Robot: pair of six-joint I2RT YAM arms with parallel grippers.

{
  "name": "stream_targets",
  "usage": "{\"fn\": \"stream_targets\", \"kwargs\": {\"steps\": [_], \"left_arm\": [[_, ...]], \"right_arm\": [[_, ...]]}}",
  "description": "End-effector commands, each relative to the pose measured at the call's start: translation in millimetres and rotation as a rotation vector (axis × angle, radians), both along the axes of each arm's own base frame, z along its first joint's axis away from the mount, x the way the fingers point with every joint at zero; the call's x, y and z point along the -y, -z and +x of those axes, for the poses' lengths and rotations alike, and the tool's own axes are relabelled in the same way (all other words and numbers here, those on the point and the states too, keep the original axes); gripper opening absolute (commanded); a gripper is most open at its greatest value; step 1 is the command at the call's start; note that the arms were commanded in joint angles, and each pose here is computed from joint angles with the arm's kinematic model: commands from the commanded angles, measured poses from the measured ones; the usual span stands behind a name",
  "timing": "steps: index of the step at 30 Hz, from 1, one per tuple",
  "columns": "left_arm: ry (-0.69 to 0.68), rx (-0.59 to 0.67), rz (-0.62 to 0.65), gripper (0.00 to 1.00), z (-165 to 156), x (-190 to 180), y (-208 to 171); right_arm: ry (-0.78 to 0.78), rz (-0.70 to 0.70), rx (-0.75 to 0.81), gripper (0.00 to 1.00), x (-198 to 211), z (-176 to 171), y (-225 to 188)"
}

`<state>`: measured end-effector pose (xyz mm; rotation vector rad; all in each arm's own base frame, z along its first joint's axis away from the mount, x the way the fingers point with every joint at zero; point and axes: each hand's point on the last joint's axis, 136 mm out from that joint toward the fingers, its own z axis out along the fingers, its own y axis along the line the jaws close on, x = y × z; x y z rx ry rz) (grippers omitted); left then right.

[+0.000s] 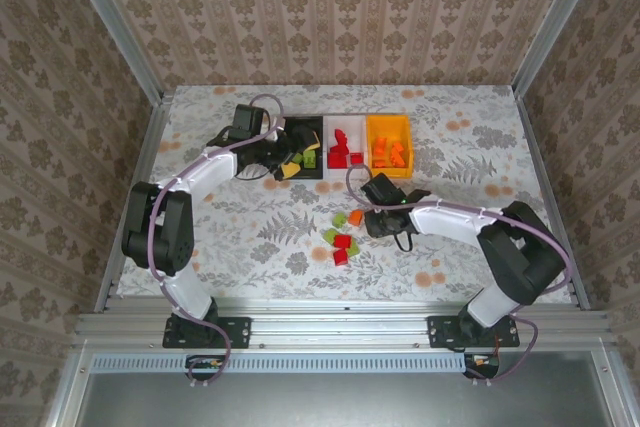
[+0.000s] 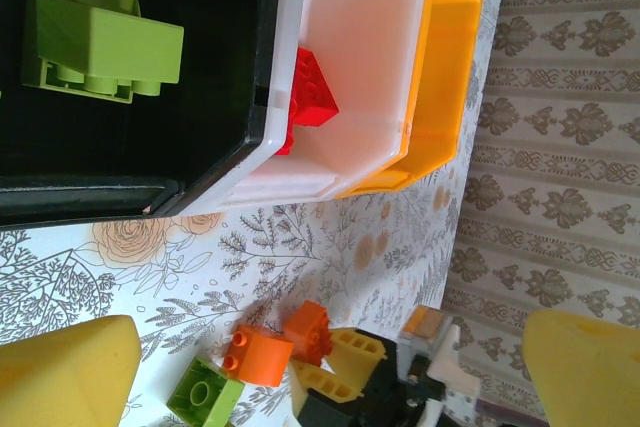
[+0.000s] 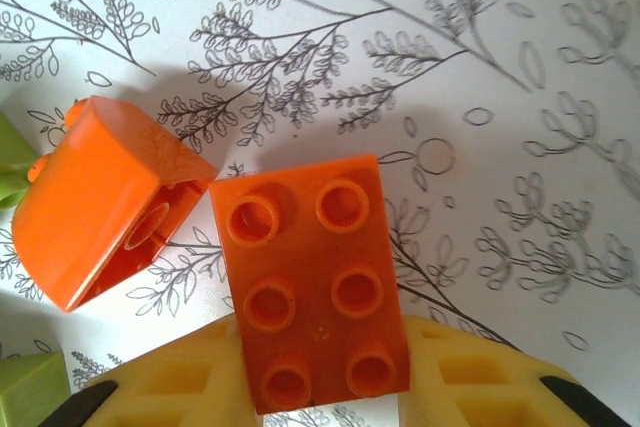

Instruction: Sort the legos into containers by color

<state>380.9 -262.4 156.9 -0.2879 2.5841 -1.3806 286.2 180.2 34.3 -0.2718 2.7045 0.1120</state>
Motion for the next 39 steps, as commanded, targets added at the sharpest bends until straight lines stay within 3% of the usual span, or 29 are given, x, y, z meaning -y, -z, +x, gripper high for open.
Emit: {"fn": "stream_targets", "kwargs": {"steps": [1,6,10,13,19,24,26,31,35,39], "left_arm": [[0.022,0.011,-0.011,1.0,1,1,-7],[0.036,-0.016,-0.025,1.0,-3,10,2],[0.136,-0.026,-0.019,1.0,-25,40,6],[0.201,-0.026,-0.008,1.0,-41,59,8],[0.2,-0.038,0.011,1.0,-40,57,16],[0.175,-0.018,0.019,1.0,-32,47,9],[0.164,-0.017,0.013,1.0,-29,44,7],[0.12,-0.017,-0.004,1.0,-18,30,2],[0.085,0.008,-0.003,1.0,-10,17,-7],[0.01,0.015,0.001,1.0,7,-9,-11]], "right_arm": [[0.057,-0.002,0.098,0.31,8,12,-32],[0.111,-0.041,0.212,0.32,19,57,-67],[0.228,-0.028,0.258,0.32,39,111,-81],[0.266,-0.017,0.26,0.32,45,149,-82],[0.261,-0.066,0.252,0.33,47,196,-77],[0.28,-0.064,0.244,0.49,54,213,-80],[0.283,-0.049,0.266,0.54,54,212,-92],[0.288,-0.013,0.314,0.56,52,187,-123],[0.226,0.015,0.291,0.55,25,120,-114],[0.245,0.084,0.169,0.59,2,46,-66]]}}
